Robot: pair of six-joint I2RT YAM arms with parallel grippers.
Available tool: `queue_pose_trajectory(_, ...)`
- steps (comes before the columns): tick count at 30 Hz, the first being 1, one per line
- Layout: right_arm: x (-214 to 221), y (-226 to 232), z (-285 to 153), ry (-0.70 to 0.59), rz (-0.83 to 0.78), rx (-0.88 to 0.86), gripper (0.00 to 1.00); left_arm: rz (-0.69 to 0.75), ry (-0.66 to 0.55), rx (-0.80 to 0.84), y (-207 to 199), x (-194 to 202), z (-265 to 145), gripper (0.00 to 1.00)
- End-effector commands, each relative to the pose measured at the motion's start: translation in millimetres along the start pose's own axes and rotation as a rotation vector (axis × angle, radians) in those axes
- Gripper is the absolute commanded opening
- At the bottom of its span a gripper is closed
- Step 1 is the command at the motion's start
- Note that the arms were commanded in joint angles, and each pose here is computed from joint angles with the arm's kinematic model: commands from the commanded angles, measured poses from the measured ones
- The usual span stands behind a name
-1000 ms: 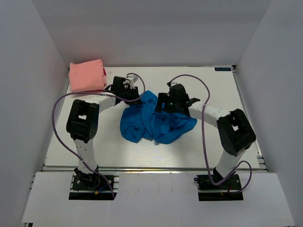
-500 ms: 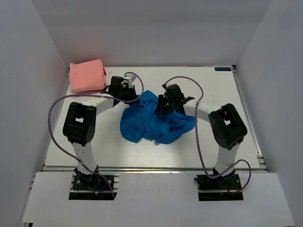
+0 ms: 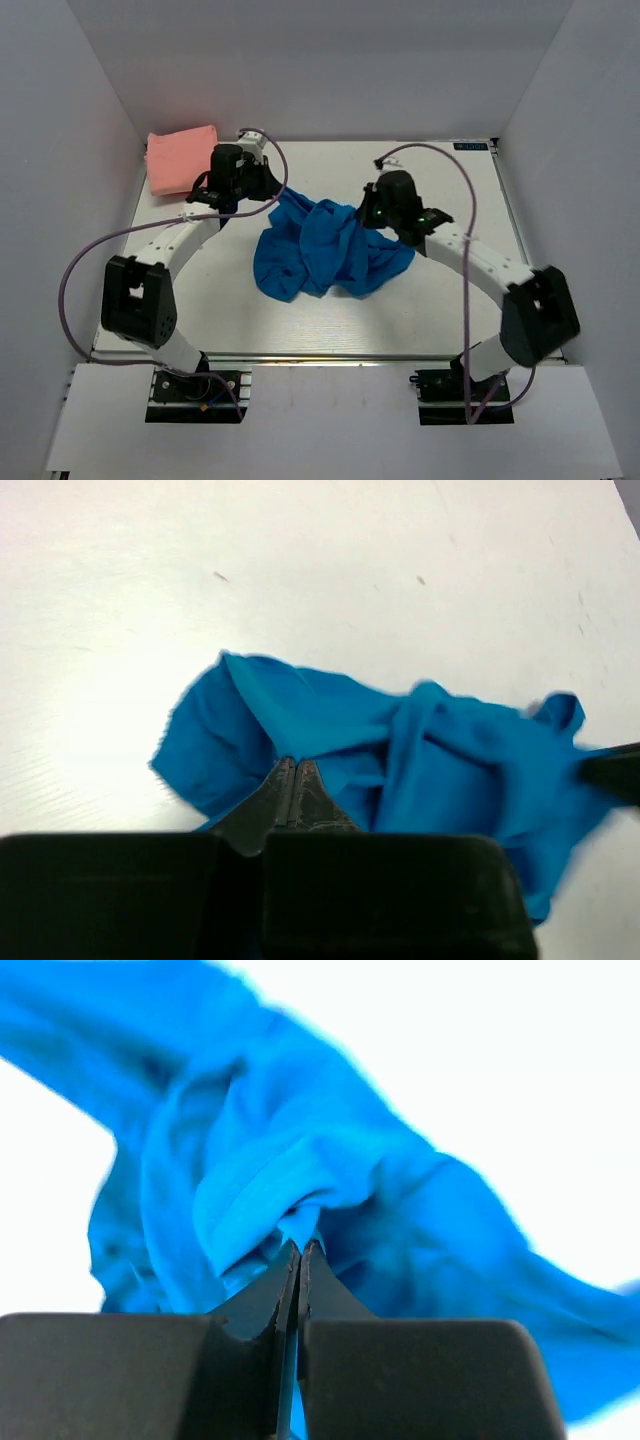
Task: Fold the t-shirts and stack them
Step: Flatten out the tshirt
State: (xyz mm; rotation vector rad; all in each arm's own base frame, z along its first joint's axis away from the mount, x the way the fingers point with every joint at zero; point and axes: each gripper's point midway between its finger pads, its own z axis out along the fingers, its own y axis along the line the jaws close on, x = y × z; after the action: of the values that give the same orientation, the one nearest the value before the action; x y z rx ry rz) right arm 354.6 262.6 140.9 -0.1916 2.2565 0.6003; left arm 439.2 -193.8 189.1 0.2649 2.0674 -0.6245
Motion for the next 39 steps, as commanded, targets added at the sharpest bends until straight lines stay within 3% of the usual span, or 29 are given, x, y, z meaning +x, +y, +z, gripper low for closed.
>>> queue_pose_trajectory(1,-73,-38,-62,-0.248,0.002,0.261,0.0,0.019,-0.175,-0.178,12,-62,-51,0.0)
queue_pose_trajectory(8,-149,-77,-200,-0.614,0.042,0.524,0.0,0.015,-0.487,-0.5,25,-152,-174,0.0)
queue_pose_trajectory(14,-184,-88,-322,-0.885,0.096,0.652,0.0,-0.028,-0.699,-0.744,35,-185,-278,0.0)
queue_pose_trajectory(20,-186,-105,-422,-1.034,0.114,0.844,0.0,-0.091,-0.793,-1.018,54,-188,-350,0.0)
queue_pose_trajectory(25,-179,-101,-494,-1.198,0.145,0.814,0.0,-0.103,-0.823,-1.109,56,-190,-378,0.0)
queue_pose_trajectory(31,-184,-97,-516,-1.235,0.122,0.811,0.0,-0.113,-0.883,-1.118,50,-198,-400,0.0)
queue_pose_trajectory(34,-191,-96,-498,-1.193,0.084,0.83,0.0,-0.095,-0.885,-1.094,47,-202,-399,0.0)
queue_pose_trajectory(39,-194,-98,-442,-1.103,0.055,0.824,0.0,-0.075,-0.825,-1.028,55,-192,-353,0.0)
